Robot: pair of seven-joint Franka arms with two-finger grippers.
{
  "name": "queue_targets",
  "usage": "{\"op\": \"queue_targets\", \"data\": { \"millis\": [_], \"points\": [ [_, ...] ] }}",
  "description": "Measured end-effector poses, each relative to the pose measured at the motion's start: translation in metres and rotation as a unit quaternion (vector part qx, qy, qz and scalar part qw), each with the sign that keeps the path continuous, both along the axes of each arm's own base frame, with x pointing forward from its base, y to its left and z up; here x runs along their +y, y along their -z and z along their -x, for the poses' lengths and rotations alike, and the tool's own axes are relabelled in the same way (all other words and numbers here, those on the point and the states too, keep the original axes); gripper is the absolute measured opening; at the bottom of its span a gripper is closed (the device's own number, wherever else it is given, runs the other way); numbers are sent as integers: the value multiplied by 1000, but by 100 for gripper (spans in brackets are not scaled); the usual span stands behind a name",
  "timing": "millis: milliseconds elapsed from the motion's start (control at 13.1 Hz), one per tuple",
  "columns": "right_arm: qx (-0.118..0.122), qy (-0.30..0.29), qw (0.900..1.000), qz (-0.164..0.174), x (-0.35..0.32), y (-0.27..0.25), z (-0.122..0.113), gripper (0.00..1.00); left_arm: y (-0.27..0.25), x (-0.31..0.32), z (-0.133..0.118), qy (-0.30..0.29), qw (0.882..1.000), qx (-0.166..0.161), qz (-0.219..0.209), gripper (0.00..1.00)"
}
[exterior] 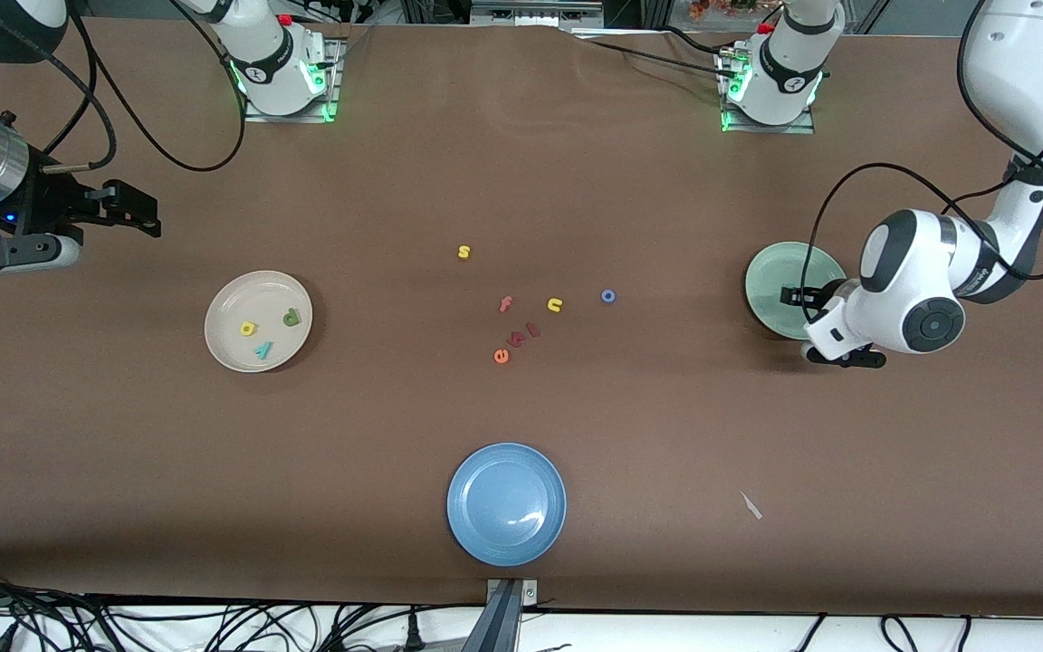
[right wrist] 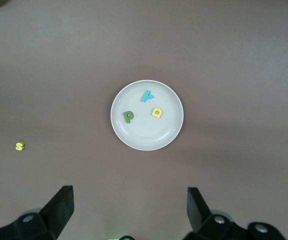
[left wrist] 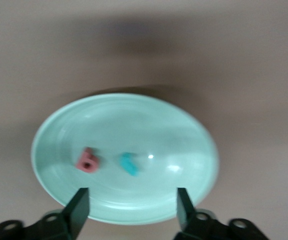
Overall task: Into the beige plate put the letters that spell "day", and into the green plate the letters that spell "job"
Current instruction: 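Reach the left gripper to the blue o and grasp it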
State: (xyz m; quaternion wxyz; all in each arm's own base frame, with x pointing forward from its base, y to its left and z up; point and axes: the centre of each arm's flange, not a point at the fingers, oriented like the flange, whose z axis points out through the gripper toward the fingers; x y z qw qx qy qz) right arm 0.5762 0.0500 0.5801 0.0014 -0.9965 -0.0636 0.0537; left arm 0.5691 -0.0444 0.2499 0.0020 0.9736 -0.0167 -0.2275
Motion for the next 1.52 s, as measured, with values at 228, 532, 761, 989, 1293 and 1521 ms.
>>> {"op": "queue_targets", "data": {
  "millis": [228,532,761,989,1293,1521],
  "points": [
    [4,9,1000,0,-10,1,1,100,-40,-80,6,-36,999,-17,10,100],
    [9,12,1000,0,-14,5,0,100,-55,-188,19,-107,991,-77,17,100],
    [15,3,1000,0,-3,14,-3,100,-28,-252,34,-171,979,-104,35,100],
    [18,4,1000,0,-4,18,-5,100,11,-285,49,-185,975,-122,22,99],
    [21,10,1000,1,-11,22,-7,100,57,-293,57,-194,969,-153,-16,96],
    [23,19,1000,1,-22,25,-9,100,70,-297,62,-195,970,-146,-18,85]
  ]
}}
